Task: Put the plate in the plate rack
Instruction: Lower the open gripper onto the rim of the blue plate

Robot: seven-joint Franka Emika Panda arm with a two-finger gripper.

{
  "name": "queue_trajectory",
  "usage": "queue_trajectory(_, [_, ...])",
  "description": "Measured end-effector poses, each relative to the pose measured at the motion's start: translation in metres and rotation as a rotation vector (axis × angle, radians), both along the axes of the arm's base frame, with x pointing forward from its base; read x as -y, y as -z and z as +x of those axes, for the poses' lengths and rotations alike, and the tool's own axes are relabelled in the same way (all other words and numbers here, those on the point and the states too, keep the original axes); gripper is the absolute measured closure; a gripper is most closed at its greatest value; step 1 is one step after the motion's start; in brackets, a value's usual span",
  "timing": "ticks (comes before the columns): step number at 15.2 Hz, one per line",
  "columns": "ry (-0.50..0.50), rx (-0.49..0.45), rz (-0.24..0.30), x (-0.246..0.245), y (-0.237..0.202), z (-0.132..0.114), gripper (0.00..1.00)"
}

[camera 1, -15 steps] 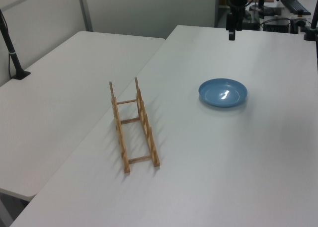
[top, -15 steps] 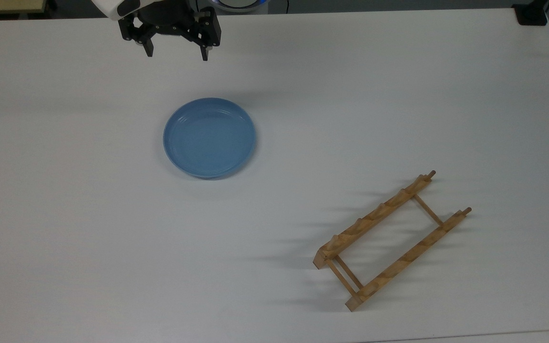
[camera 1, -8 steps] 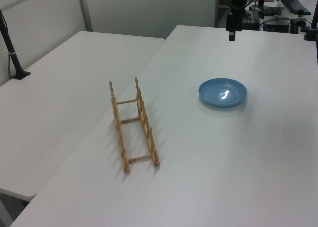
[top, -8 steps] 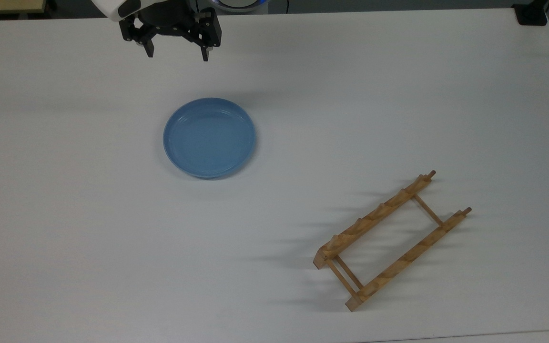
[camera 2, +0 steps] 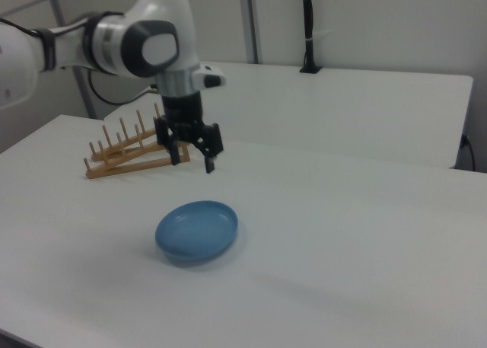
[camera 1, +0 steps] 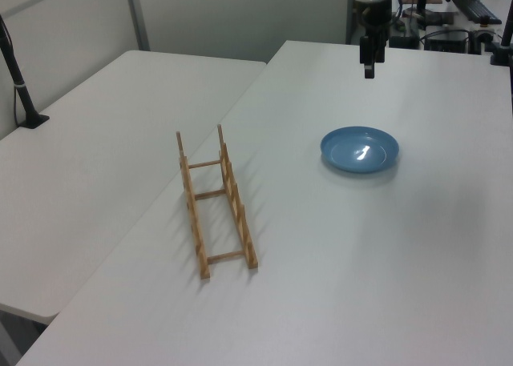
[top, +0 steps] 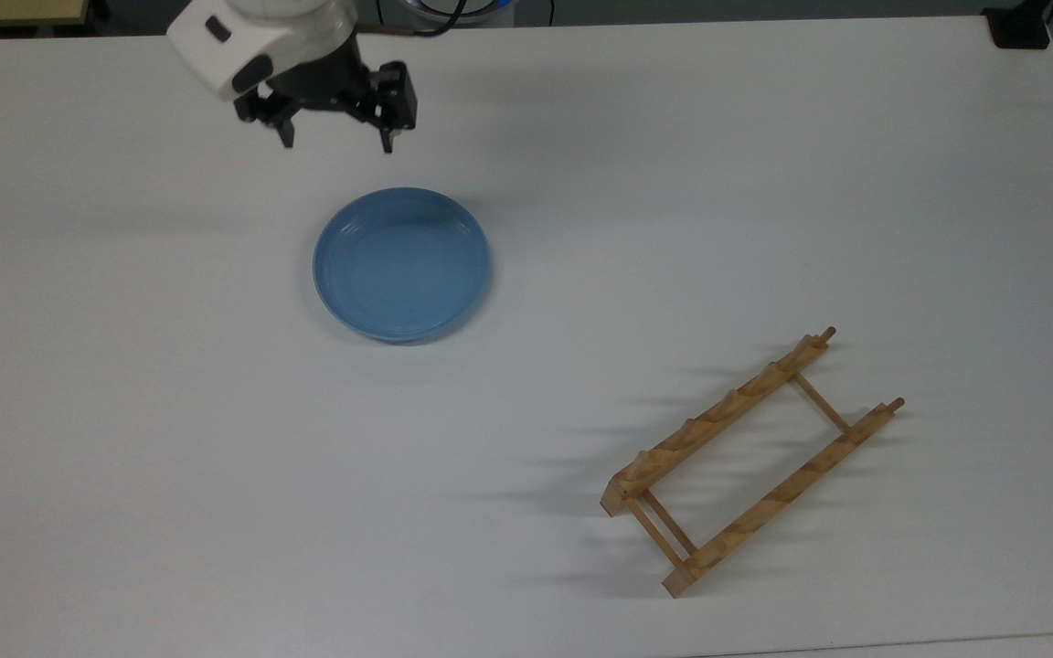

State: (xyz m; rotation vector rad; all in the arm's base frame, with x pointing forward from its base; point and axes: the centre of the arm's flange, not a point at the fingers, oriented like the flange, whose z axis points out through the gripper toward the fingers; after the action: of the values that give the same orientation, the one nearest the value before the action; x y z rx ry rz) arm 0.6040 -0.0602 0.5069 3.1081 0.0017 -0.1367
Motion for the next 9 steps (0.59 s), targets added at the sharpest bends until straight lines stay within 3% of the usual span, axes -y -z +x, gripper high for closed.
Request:
queue_trajectory(2, [-0.027, -0.011, 0.013, 0.019, 0.019, 0.006, 0.05])
queue_trajectory(4, [-0.045, -0.044, 0.031, 0.032, 0.043, 0.010, 0.13])
queue_trajectory(9, [-0.055, -0.067, 0.013, 0.029, 0.111, 0.033, 0.19])
